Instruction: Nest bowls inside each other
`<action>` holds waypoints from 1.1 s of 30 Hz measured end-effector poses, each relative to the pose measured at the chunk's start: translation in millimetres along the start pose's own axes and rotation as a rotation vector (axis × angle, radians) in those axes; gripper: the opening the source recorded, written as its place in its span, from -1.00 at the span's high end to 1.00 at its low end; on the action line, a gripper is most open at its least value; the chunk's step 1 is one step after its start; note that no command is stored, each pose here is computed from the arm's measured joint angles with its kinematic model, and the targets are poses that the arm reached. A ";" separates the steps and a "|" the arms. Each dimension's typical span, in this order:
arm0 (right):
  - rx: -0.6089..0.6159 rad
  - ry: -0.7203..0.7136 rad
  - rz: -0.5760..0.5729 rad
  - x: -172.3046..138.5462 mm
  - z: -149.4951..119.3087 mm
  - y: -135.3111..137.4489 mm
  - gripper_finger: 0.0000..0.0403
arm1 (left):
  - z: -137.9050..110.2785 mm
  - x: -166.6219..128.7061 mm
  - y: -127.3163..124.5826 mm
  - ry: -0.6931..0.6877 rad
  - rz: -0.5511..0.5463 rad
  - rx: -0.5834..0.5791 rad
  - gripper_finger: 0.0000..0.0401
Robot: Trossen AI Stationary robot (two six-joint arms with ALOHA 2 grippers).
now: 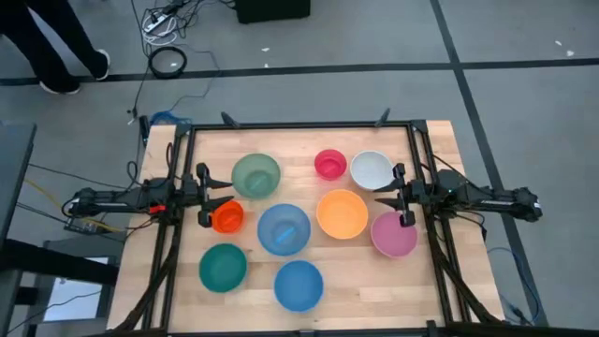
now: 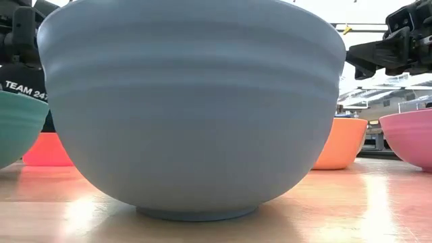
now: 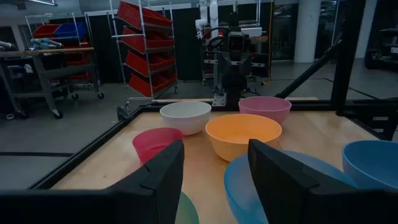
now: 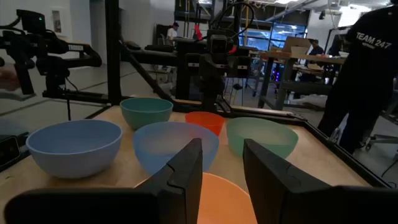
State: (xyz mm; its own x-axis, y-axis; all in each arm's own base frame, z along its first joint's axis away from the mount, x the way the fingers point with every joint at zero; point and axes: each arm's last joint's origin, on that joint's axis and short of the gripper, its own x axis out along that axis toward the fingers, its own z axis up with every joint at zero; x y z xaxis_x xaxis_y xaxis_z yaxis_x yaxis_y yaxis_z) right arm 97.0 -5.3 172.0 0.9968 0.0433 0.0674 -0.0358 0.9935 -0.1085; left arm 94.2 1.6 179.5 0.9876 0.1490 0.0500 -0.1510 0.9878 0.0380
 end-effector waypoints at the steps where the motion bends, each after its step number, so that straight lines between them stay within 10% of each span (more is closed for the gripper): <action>1: -0.008 -0.001 0.000 0.0 0.1 0.0 0.48 | 0.0 0.0 0.0 0.000 0.000 0.000 0.06; 8: -0.015 -0.098 -0.009 -0.4 9.6 -0.9 0.48 | 4.0 -0.1 0.2 -0.040 0.004 0.092 0.06; 16: 0.241 -0.280 0.032 -3.8 26.9 -1.4 0.48 | 16.4 -1.4 1.1 -0.168 0.004 -0.089 0.06; 33: 0.255 -0.598 0.029 -18.6 69.2 -4.6 0.48 | 33.0 -5.7 4.2 -0.332 0.054 -0.161 0.06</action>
State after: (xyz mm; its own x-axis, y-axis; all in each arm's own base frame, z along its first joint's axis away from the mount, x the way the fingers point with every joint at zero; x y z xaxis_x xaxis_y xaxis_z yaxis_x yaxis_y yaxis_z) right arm 73.6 -3.3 239.9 0.7858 0.0489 0.6166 -0.1516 0.9817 0.1155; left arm 86.5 3.4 212.3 0.9064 0.2044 0.3697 -0.1674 0.9773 -0.1300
